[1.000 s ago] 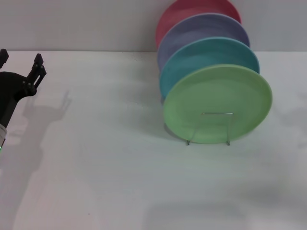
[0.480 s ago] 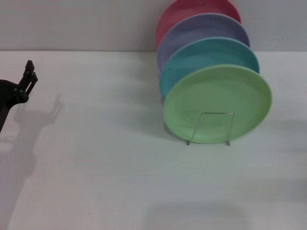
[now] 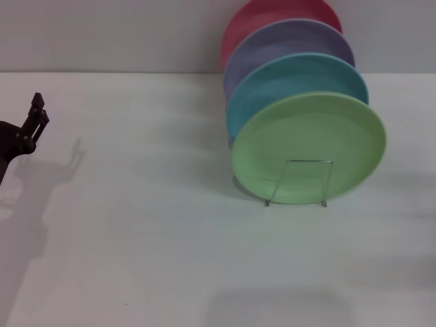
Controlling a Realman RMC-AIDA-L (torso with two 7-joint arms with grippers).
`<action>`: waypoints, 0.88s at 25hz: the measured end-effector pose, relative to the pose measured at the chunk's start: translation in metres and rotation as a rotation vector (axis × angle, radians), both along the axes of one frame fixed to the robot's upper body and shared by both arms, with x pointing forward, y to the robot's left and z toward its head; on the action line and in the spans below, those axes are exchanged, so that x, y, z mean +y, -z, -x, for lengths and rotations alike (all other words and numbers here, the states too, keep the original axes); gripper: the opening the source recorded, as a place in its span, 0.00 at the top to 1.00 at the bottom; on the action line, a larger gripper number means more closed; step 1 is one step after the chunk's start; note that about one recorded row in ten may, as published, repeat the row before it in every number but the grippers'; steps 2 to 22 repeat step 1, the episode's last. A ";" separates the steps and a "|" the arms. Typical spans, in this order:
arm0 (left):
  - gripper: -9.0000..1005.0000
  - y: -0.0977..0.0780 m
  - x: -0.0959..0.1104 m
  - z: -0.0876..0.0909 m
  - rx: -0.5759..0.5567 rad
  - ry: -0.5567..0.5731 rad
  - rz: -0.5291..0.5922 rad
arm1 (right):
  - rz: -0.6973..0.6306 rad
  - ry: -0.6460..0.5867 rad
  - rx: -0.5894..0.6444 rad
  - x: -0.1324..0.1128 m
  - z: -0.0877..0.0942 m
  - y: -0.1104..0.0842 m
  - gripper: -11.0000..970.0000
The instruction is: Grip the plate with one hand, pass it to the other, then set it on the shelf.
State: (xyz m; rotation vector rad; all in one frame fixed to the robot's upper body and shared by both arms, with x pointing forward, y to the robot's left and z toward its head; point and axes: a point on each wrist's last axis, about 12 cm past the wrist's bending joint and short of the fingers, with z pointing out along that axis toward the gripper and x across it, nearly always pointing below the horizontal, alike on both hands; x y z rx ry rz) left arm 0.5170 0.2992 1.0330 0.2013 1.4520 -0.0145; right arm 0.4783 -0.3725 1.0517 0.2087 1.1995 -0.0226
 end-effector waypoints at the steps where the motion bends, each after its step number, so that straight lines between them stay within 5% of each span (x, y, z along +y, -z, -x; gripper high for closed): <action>1: 0.19 0.000 0.000 0.000 -0.001 0.000 -0.005 | 0.000 0.003 -0.001 0.000 0.000 0.000 0.18; 22: 0.19 0.000 0.000 0.000 -0.001 0.000 -0.005 | 0.000 0.003 -0.001 0.000 0.000 0.000 0.18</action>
